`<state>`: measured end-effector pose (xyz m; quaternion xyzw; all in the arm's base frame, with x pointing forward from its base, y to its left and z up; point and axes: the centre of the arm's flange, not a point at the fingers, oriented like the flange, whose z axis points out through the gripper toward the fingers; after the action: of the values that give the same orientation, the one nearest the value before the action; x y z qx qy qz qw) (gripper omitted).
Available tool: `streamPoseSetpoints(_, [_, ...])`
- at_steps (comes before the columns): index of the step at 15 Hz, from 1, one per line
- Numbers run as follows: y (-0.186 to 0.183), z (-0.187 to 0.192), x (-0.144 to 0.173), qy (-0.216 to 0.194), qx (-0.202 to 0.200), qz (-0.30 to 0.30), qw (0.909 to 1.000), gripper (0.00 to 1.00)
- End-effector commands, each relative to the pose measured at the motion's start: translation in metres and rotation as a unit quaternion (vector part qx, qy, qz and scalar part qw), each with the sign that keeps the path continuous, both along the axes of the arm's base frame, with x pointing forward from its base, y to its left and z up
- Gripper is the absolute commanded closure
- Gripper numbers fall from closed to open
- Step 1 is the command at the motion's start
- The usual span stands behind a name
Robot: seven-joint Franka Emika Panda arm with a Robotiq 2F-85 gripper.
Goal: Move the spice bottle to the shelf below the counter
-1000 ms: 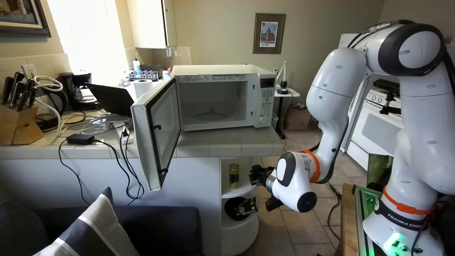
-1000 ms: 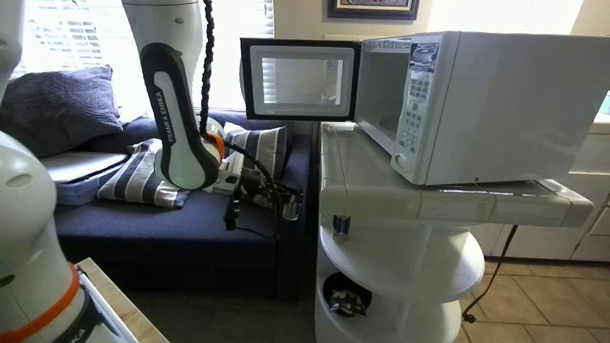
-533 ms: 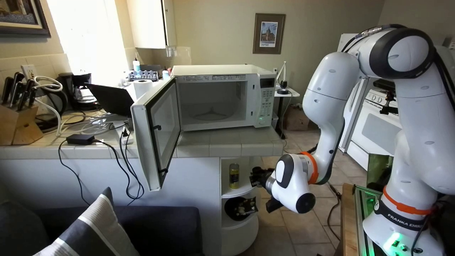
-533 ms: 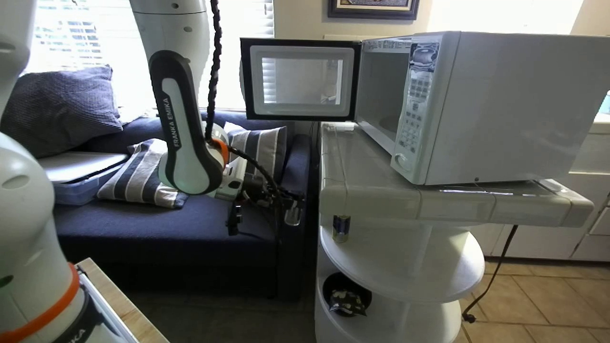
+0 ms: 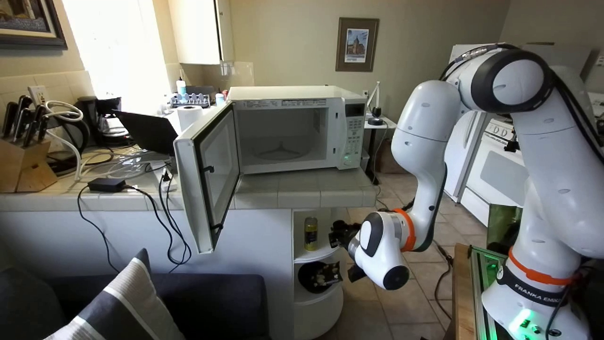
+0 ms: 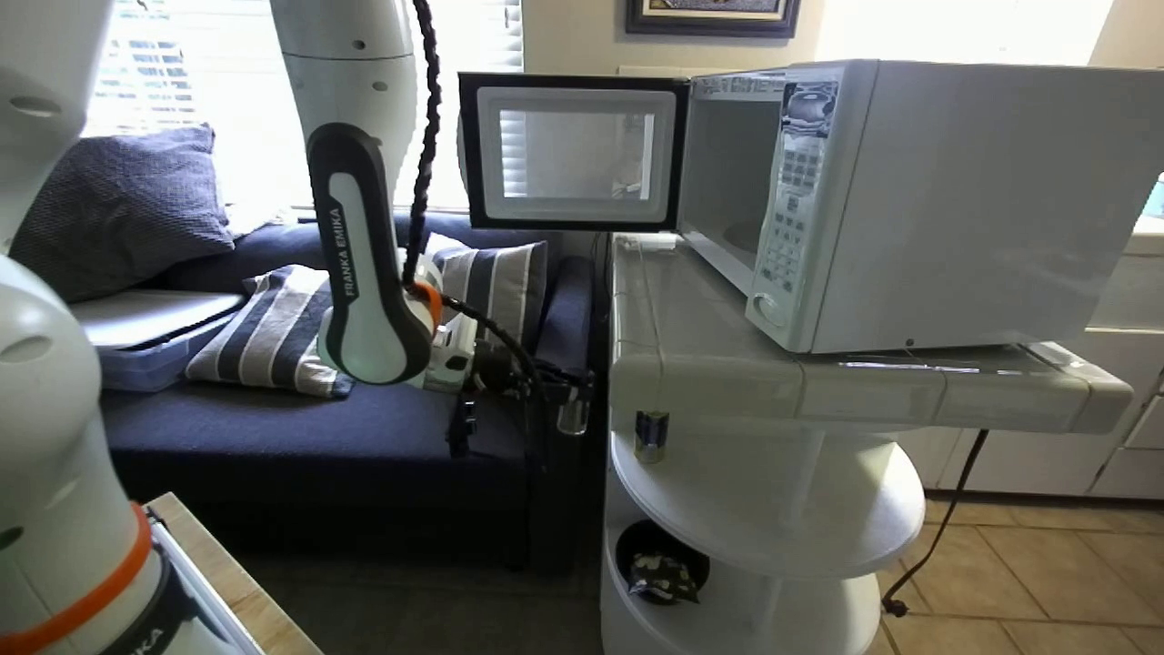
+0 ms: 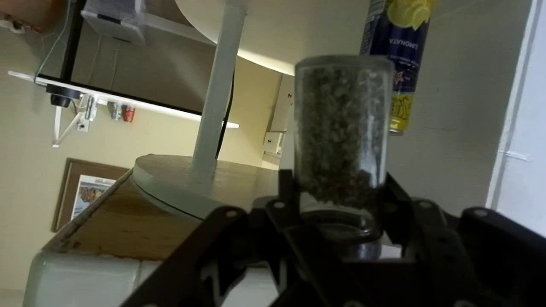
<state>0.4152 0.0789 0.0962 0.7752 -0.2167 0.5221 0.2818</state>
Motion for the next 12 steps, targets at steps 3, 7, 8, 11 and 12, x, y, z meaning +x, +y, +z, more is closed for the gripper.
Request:
streamPoseSetpoints(3, [-0.018,-0.054,0.022,-0.031,0.022,-0.043,0.9983,0.77])
streamPoseSetpoints(7, [-0.034,-0.081,0.034,-0.030,0.027,-0.065,0.9970,0.77])
streamPoseSetpoints(8, [-0.039,-0.086,0.037,-0.033,0.027,-0.072,0.9964,0.77])
streamPoseSetpoints(11, [-0.052,-0.105,0.040,-0.046,0.025,-0.074,0.9958,0.77])
streamPoseSetpoints(12, [-0.054,-0.110,0.043,-0.052,0.027,-0.072,0.9957,0.77])
